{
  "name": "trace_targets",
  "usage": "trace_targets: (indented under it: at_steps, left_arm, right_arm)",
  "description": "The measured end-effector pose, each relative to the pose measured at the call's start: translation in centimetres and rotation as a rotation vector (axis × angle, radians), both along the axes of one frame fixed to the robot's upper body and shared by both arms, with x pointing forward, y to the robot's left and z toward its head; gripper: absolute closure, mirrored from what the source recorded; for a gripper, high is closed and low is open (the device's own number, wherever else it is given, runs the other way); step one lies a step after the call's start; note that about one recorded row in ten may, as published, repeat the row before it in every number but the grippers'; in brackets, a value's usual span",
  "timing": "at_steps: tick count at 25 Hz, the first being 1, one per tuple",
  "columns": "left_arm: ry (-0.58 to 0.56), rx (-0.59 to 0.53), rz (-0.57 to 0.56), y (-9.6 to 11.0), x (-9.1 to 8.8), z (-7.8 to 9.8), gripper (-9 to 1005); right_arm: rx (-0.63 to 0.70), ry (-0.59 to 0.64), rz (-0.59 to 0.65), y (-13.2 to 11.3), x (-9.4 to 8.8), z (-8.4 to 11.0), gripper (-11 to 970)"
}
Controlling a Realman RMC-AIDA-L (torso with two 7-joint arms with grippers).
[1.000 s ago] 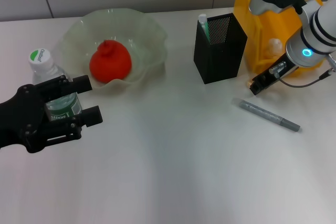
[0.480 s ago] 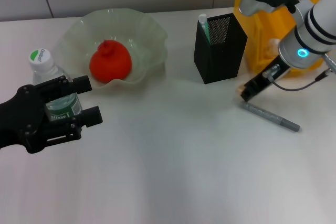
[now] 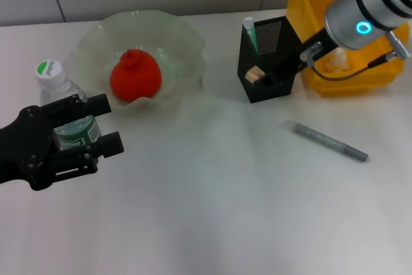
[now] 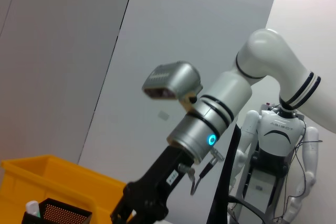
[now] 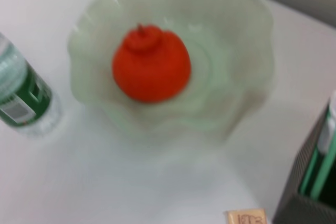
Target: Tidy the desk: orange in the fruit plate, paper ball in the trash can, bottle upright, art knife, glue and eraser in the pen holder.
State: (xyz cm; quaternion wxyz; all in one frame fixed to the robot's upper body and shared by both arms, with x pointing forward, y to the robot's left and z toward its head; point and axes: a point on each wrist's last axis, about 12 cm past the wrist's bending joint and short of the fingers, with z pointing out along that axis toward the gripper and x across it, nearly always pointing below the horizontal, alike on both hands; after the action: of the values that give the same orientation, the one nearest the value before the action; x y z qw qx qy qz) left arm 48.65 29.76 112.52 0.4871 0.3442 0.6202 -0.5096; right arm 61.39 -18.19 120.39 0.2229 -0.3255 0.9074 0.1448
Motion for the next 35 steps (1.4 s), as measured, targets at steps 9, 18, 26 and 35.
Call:
trace_targets:
  at_steps: [9, 18, 26, 35]
  left_arm:
    - [0.0, 0.001, 0.004, 0.1, 0.0, 0.0, 209]
    - [-0.008, 0.007, 0.018, 0.4, 0.3, 0.2, 209]
    - [-0.012, 0.007, 0.021, 0.4, 0.4, 0.3, 209]
    - [-0.005, 0.003, 0.022, 0.4, 0.4, 0.2, 209]
  right_arm:
    - [0.043, -0.107, 0.01, 0.5, 0.2, 2.5, 709]
    - [0.009, -0.195, -0.076, -1.3, 1.6, 3.0, 708]
    - [-0.046, -0.171, -0.131, -2.2, 2.4, 1.2, 709]
    - [-0.061, -0.2, -0.143, -2.5, 3.1, 1.2, 709]
